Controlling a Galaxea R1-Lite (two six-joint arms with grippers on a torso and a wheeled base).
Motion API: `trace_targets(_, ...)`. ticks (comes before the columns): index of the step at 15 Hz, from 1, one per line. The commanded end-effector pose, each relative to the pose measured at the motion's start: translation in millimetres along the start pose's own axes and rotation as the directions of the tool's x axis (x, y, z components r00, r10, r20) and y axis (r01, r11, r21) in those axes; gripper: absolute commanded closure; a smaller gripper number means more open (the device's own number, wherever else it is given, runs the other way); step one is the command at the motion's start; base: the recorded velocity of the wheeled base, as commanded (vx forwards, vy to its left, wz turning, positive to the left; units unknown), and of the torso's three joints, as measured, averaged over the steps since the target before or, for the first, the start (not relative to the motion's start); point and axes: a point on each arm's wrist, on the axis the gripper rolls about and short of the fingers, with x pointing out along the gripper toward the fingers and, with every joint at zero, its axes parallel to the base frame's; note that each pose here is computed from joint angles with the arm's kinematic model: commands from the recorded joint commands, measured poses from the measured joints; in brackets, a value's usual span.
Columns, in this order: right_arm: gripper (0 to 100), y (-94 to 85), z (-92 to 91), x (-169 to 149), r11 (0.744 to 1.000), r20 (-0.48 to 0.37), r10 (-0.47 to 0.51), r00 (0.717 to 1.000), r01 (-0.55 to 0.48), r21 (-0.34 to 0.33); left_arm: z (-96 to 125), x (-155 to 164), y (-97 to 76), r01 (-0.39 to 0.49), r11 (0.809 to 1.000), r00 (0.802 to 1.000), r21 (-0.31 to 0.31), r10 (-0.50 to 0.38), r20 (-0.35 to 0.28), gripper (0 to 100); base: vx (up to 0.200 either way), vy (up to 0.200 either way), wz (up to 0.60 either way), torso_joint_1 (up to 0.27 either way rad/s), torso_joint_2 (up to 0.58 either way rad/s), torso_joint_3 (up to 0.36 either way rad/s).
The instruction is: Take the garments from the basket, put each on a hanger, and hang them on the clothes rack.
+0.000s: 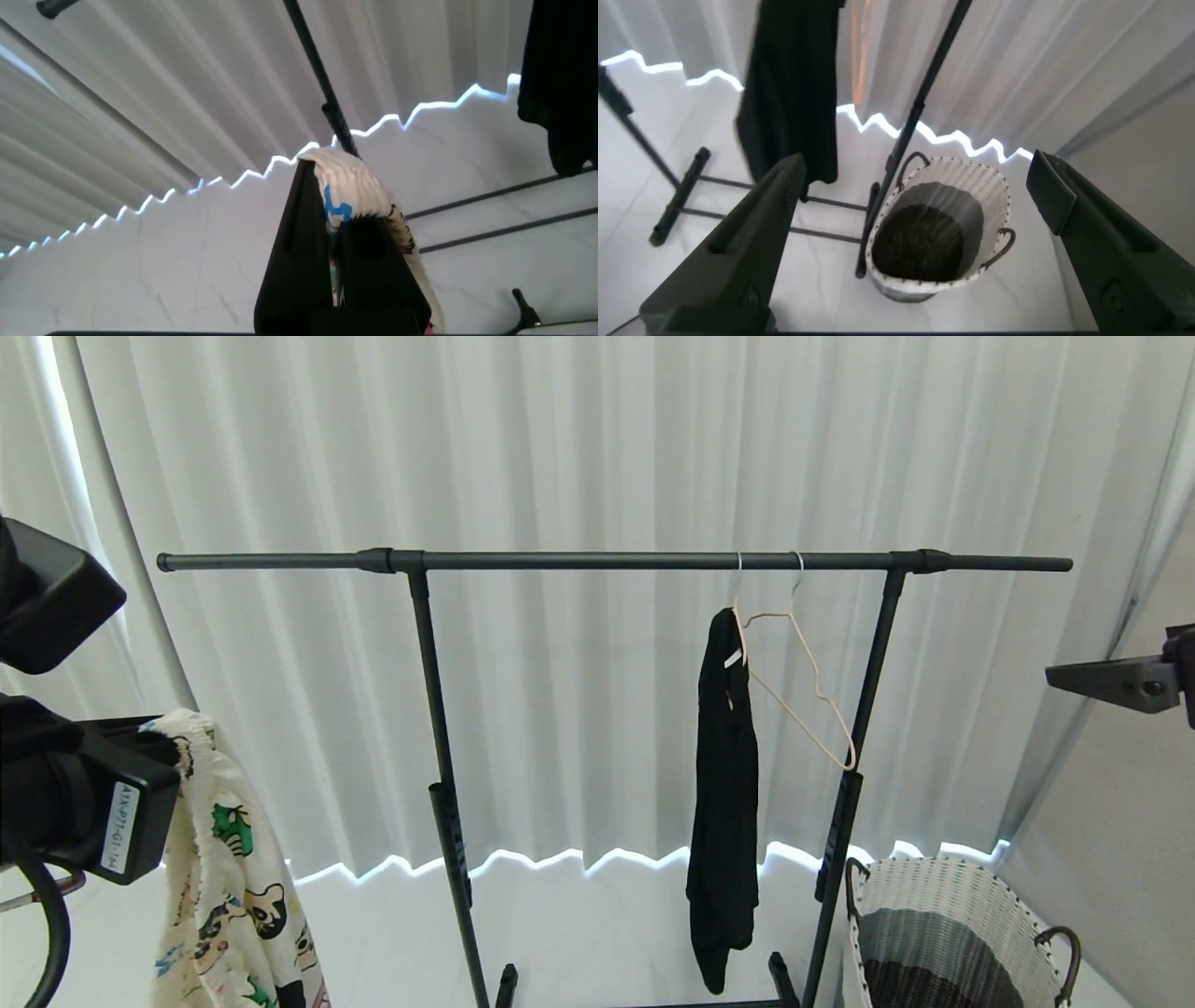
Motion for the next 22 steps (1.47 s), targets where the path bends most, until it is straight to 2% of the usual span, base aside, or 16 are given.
trace_targets(1, 0, 1.7, 1.1, 7.4, 1.000, -0.007, 0.002, 1.000, -0.002, -0.003, 1.6, -0.1, 0.5, -0.002, 1.000, 1.000, -0.002, 0.002, 0.004, 100, 0.200, 0.000, 0.00, 0.012, 0.00, 0.002)
trace_targets(13, 0, 4.1, -0.8, 18.0, 1.000, -0.037, 0.022, 0.999, -0.022, -0.004, 2.4, 0.7, 0.3, -0.001, 1.000, 1.000, -0.001, 0.001, 0.002, 100, 0.200, 0.000, 0.00, 0.002, 0.00, 0.003)
trace_targets(14, 0, 3.8, -2.4, 19.8, 1.000, -0.048, 0.018, 0.999, -0.019, -0.004, 2.4, 0.2, 0.3, -0.001, 1.000, 1.000, -0.002, 0.001, 0.004, 100, 0.000, 0.000, 0.00, 0.000, 0.00, 0.000)
trace_targets(18, 0, 10.5, -16.4, 53.1, 1.000, -0.159, 0.016, 0.987, -0.015, 0.010, 2.5, -0.8, -1.3, 0.012, 1.000, 1.000, 0.001, -0.012, 0.010, 100, 0.000, 0.000, 0.00, 0.000, 0.00, 0.000)
trace_targets(22, 0, 17.2, -16.5, 104.3, 0.997, -0.169, 0.050, 0.984, -0.039, 0.067, 3.0, -4.4, -0.3, 0.016, 1.000, 1.000, 0.000, -0.016, 0.025, 100, 0.000, 0.000, 0.00, 0.000, 0.00, 0.000)
